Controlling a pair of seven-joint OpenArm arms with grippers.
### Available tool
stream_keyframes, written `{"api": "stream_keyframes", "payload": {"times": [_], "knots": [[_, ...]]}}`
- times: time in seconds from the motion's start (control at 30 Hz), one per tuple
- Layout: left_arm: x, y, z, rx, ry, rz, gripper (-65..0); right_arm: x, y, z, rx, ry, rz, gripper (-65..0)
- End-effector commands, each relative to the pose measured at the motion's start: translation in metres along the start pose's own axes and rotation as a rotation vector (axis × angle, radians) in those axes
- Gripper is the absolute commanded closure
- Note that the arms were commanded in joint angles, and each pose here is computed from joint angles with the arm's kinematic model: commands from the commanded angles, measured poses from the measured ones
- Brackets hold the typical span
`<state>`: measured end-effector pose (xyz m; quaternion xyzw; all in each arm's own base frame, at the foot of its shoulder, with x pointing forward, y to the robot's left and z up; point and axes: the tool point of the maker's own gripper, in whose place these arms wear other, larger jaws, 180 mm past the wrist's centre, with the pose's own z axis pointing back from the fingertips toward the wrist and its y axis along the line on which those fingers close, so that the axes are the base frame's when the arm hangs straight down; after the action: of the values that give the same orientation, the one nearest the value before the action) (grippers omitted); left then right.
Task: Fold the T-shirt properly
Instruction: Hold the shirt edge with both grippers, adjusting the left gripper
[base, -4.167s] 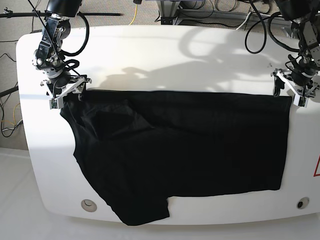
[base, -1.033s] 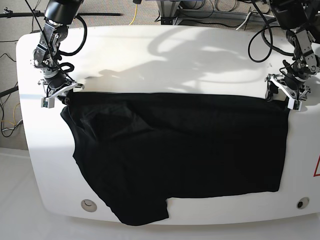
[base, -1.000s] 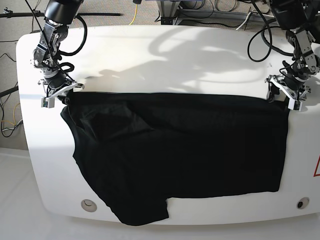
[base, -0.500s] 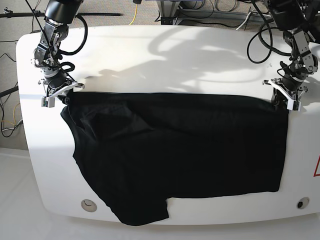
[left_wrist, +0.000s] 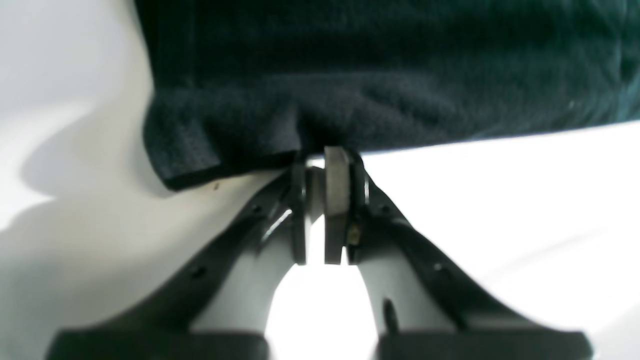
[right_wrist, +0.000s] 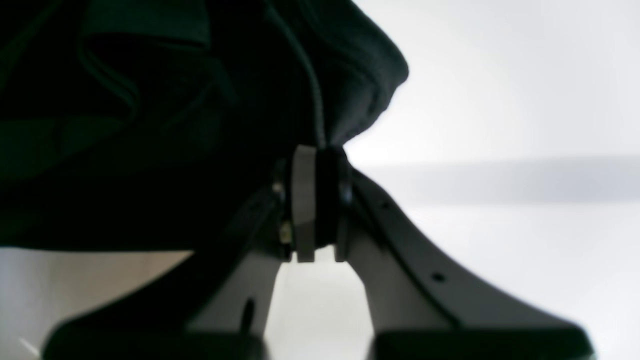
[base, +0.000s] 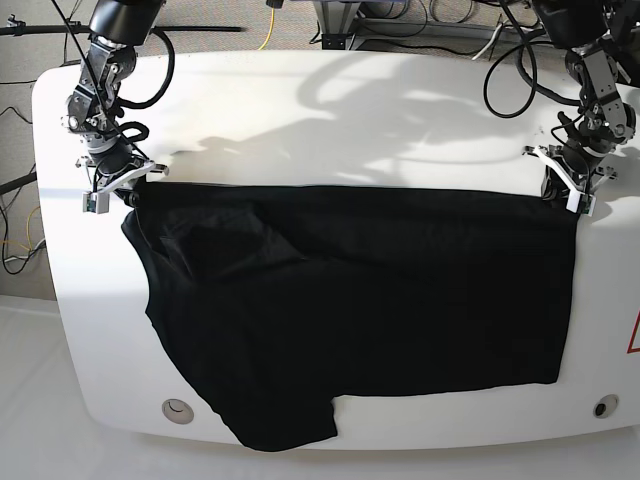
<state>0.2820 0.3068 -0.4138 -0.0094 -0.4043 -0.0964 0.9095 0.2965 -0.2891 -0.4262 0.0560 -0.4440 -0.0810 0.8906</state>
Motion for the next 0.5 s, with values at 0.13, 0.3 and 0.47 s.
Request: {"api": "stream_keyframes", "payload": {"times": [0.13,0.3,0.47], "knots": [[0.0292,0.0133,0.0062,0.026,-0.081,-0.024,-1.3,0.0082,-0.0074,0.0007,-0.017,-0.007,0.016,-0.4],[0.0262,0.0135,0.0006,0.018,-0.077,0.012,-0.2,0.0114,-0.005,-0.0022,-0.01,-0.017,0.013,-0.6],[0.023,0.0139,-0.0006,0.016,-0.072,0.023,-1.6,0.01,-0.0052,-0.0026,-0.01,-0.014,0.01,-0.5]]}}
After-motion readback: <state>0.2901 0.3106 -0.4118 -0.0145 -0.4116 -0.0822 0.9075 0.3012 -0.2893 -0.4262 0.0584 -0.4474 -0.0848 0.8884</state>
